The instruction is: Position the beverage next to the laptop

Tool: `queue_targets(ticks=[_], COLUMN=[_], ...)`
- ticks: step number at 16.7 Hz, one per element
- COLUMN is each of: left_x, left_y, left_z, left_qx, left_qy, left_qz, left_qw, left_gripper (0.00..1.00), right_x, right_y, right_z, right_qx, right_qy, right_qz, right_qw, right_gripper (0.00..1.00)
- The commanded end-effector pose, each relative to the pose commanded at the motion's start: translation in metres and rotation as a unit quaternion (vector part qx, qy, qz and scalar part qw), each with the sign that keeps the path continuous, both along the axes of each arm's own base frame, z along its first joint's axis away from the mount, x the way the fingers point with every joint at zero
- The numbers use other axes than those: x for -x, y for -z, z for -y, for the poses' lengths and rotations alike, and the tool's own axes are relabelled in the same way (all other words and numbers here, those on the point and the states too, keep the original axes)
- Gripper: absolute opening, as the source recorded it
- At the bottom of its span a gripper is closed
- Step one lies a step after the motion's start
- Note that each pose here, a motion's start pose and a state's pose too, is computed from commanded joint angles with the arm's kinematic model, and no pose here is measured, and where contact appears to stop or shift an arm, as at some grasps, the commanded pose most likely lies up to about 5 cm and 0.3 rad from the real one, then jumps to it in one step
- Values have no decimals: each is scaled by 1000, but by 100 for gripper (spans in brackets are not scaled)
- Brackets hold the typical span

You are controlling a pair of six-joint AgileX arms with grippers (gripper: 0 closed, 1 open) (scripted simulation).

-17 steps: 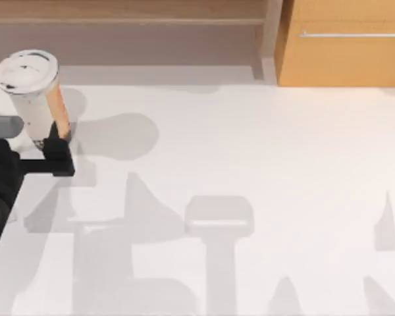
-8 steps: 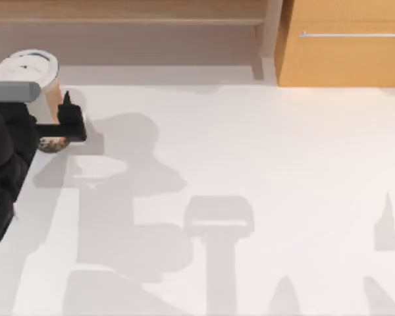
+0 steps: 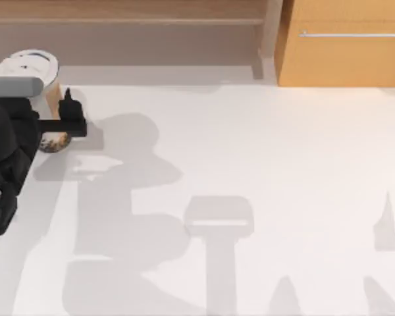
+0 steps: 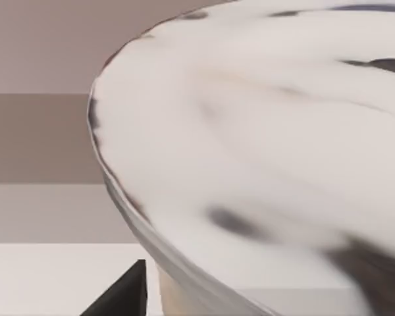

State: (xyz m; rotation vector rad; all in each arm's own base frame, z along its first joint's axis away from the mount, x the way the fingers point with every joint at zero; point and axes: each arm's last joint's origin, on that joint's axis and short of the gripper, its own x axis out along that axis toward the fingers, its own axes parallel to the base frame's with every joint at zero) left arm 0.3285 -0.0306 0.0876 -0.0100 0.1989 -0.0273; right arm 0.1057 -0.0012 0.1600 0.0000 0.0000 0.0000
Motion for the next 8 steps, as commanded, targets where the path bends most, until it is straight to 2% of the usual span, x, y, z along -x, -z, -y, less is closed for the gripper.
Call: queue_targets(ticks=[8], left_x=[0], left_y=[0], left_z=[0], left_qx=[0], left_qy=[0], left_qz=[0], left_qw=[1000], left_gripper=[25], right_x=[0], right_y=[0], right_z=[0], right_qx=[0], right_qy=[0], right_qz=[0], right_qw=[1000], right_gripper=[100])
